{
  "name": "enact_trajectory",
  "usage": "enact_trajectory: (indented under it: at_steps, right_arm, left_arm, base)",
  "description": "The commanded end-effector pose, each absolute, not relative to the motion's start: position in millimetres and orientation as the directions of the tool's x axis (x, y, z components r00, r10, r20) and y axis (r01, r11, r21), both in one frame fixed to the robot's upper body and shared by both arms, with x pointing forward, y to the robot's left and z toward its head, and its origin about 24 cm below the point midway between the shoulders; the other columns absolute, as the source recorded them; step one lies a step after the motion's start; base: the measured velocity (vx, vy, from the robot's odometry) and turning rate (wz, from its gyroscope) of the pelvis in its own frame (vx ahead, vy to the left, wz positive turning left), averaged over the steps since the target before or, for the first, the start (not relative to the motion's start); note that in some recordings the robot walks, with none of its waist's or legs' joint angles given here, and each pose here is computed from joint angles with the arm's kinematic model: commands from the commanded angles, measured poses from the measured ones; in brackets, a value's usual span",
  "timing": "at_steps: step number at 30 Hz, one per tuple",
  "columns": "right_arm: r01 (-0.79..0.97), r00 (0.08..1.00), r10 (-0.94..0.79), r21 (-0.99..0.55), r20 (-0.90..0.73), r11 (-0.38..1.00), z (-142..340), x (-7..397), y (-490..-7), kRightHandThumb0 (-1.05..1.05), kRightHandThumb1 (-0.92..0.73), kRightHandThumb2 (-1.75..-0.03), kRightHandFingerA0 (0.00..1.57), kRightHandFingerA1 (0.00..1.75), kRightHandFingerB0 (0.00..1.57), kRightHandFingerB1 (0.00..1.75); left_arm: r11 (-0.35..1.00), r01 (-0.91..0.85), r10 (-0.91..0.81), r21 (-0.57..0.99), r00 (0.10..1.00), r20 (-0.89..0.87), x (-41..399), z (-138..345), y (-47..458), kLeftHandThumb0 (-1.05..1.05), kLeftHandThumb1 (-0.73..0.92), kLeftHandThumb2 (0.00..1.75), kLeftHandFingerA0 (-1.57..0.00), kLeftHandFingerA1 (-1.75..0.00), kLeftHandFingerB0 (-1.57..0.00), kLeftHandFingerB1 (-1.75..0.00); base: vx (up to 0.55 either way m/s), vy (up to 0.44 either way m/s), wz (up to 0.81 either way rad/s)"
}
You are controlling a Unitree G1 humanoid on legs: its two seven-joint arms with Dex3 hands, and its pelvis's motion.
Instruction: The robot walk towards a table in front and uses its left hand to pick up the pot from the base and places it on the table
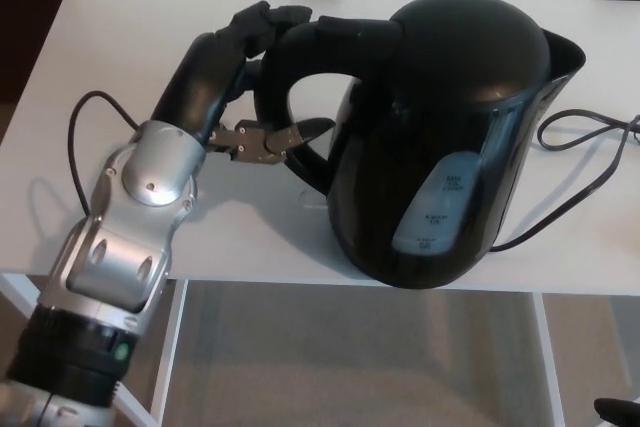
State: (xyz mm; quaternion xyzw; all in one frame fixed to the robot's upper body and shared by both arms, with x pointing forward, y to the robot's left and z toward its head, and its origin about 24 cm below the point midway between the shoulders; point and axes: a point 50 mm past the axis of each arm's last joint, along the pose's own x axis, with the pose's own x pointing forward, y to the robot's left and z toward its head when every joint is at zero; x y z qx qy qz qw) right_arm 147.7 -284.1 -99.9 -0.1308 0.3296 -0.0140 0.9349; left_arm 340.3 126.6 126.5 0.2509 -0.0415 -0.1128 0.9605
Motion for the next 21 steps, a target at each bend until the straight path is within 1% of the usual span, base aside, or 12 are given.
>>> enact_trajectory:
  at_steps: [1,5,10,11,21]
  right_arm:
    - [-0.063,0.790,-0.115,-0.267,-0.602,0.962,-97.4,150.9,-286.7,-0.26,-0.51,-0.55,0.53,0.47,0.46,0.43]
    - [-0.065,0.790,-0.109,-0.260,-0.603,0.963,-97.7,151.3,-286.6,-0.27,-0.52,-0.55,0.52,0.48,0.48,0.44]
    - [-0.074,0.792,-0.112,-0.276,-0.600,0.958,-96.7,152.9,-286.0,-0.26,-0.52,-0.55,0.53,0.48,0.48,0.44]
    - [-0.076,0.793,-0.112,-0.279,-0.599,0.957,-96.3,153.5,-285.9,-0.26,-0.52,-0.55,0.53,0.48,0.48,0.44]
    - [-0.063,0.799,-0.114,-0.270,-0.590,0.961,-94.1,156.2,-285.7,-0.27,-0.52,-0.55,0.54,0.47,0.48,0.43]
  left_arm:
    - [0.854,0.139,-0.212,0.502,0.973,0.090,347.0,134.0,132.0,-0.41,0.47,0.55,-0.43,-0.38,-0.30,-0.31]
    - [0.857,0.112,-0.185,0.503,0.978,0.098,348.9,132.6,133.9,-0.44,0.47,0.55,-0.47,-0.41,-0.31,-0.31]
    - [0.856,0.105,-0.174,0.507,0.981,0.091,350.6,132.0,134.9,-0.43,0.47,0.55,-0.47,-0.39,-0.31,-0.31]
    - [0.858,0.106,-0.174,0.502,0.980,0.092,351.3,132.5,134.9,-0.43,0.47,0.55,-0.48,-0.39,-0.33,-0.31]
    - [0.857,0.126,-0.189,0.499,0.979,0.077,353.7,138.8,126.2,-0.43,0.48,0.55,-0.44,-0.37,-0.34,-0.31]
  base:
    - [0.00,0.000,0.00]
    - [0.00,0.000,0.00]
    - [0.00,0.000,0.00]
    - [0.00,0.000,0.00]
    - [0.00,0.000,0.00]
